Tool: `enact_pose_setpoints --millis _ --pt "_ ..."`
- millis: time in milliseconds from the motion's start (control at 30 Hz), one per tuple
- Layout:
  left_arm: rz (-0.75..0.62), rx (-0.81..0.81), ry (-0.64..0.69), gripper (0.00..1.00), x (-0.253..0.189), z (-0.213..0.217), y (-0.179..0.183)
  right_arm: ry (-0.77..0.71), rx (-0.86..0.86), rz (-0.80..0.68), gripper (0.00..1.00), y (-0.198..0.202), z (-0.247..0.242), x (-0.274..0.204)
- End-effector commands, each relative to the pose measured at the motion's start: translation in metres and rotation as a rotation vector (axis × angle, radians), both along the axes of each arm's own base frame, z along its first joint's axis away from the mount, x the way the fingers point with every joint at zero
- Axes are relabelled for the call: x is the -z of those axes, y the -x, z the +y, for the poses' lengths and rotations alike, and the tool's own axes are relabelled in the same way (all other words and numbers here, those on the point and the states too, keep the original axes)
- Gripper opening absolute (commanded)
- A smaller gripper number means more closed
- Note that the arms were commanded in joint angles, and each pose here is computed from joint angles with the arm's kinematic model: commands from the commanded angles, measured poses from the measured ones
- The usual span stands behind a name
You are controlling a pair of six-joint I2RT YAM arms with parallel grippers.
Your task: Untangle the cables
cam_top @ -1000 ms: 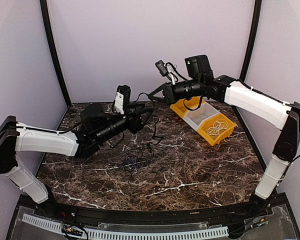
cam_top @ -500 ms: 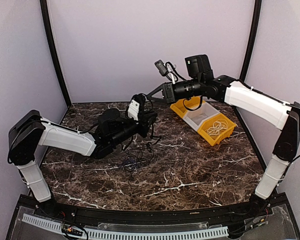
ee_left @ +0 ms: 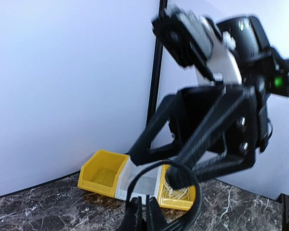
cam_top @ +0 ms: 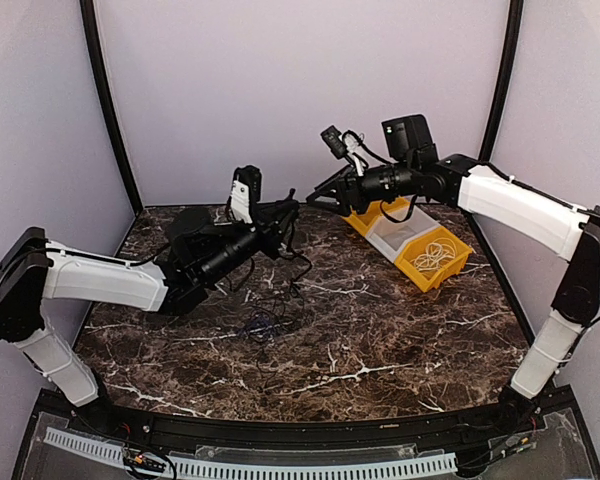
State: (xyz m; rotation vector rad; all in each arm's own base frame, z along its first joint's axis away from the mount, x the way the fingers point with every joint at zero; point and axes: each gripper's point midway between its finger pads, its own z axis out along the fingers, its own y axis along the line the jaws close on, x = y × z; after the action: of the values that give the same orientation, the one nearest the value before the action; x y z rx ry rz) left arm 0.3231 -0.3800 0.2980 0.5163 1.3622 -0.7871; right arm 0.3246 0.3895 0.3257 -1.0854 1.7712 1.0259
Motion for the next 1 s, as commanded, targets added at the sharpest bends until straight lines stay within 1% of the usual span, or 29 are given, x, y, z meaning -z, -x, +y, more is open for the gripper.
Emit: enact_pose_setpoints --millis 0,100,233,433,567,633,700,733,800,867,900,967 --pt "-0.014 -0.011 0.121 0.00 -0.046 0.020 0.012 0.067 -0.054 -0.158 0.57 0.004 -0.026 0.018" --pt "-0.004 -0.019 0.148 0.00 -0.053 0.025 0.013 0.096 -0.178 -0.165 0.66 0.026 -0.026 0.048" --pt "-0.002 -0.007 0.188 0.00 -0.067 0.028 0.017 0.137 -0.206 -0.182 0.70 0.030 -0.018 0.071" --pt "-0.011 0.006 0.225 0.00 -0.085 0.034 0.024 0.151 -0.211 -0.178 0.71 0.017 0.006 0.085" --pt "-0.016 0.001 0.236 0.00 -0.091 0.040 0.027 0.136 -0.177 -0.193 0.71 0.001 0.024 0.098" --pt "-0.018 -0.002 0.242 0.00 -0.094 0.043 0.029 0.122 -0.153 -0.214 0.70 -0.007 0.032 0.104" --pt "-0.024 -0.007 0.247 0.00 -0.098 0.046 0.030 0.104 -0.132 -0.220 0.65 -0.016 0.042 0.115" --pt "-0.022 -0.009 0.242 0.00 -0.098 0.047 0.030 0.095 -0.135 -0.209 0.61 -0.018 0.046 0.120" --pt "-0.028 -0.011 0.239 0.00 -0.103 0.049 0.032 0.077 -0.155 -0.174 0.45 -0.019 0.054 0.132" --pt "-0.036 -0.015 0.244 0.00 -0.110 0.053 0.034 0.052 -0.176 -0.126 0.22 -0.018 0.062 0.140" --pt "-0.037 -0.018 0.241 0.00 -0.111 0.054 0.034 0.039 -0.188 -0.099 0.15 -0.017 0.065 0.143" --pt "-0.041 -0.018 0.240 0.00 -0.115 0.056 0.037 0.017 -0.208 -0.056 0.09 -0.015 0.070 0.148"
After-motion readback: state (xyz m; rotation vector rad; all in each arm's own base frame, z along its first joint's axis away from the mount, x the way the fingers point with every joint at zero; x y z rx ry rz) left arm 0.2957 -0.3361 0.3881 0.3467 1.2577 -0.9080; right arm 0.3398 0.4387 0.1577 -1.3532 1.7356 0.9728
